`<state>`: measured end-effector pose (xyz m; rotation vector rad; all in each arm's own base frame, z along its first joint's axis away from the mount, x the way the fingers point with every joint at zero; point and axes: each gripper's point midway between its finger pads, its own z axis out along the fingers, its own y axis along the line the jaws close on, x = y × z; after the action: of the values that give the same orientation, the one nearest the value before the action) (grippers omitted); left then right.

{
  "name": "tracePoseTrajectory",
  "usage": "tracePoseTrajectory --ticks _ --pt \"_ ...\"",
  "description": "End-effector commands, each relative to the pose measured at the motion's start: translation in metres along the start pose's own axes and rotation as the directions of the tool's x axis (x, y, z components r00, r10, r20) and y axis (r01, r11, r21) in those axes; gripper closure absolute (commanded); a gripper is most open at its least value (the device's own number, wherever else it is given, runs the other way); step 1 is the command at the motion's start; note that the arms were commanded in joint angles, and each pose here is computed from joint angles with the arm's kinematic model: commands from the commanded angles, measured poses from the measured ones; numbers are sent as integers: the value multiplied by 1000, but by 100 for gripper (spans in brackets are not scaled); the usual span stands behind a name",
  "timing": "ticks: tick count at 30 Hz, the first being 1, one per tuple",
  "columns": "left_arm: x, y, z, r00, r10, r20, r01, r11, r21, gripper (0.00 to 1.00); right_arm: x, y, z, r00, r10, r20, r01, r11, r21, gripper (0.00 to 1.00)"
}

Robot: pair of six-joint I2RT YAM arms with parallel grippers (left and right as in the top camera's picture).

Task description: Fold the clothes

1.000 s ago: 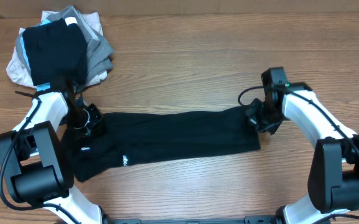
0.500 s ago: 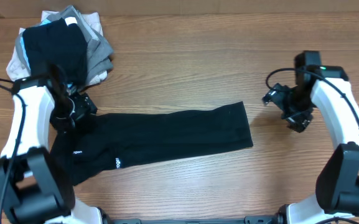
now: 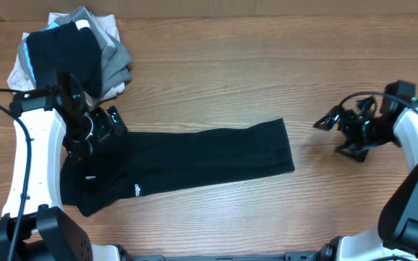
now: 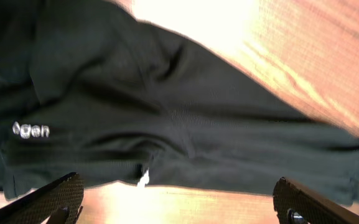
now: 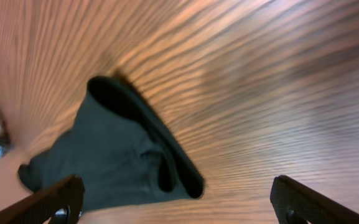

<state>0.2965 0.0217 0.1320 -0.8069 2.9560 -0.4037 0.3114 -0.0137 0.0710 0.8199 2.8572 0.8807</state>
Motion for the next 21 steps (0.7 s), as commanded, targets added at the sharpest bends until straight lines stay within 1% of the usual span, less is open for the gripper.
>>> tracePoseTrajectory --ticks 1,7,13,15,18,21 --pt "11 -7 -1 999 38 -32 -37 999 23 0 24 22 13 996 -69 -52 59 982 -178 0" --pt "23 -16 0 994 85 -70 -82 996 41 0 49 18 47 989 -116 -91 95 975 -203 0" --pt "28 -23 3 990 115 -80 -112 993 41 0 65 27 68 976 -176 -125 149 969 -196 0" --pt "29 -25 3 989 125 -82 -122 992 41 0 70 28 77 968 -212 -133 187 967 -175 0" --pt "31 -27 4 987 136 -83 -134 990 36 0 72 25 89 970 -197 -144 180 976 -121 0" --pt "31 -27 5 987 139 -83 -137 990 33 0 76 26 95 965 -210 -156 195 975 -108 0"
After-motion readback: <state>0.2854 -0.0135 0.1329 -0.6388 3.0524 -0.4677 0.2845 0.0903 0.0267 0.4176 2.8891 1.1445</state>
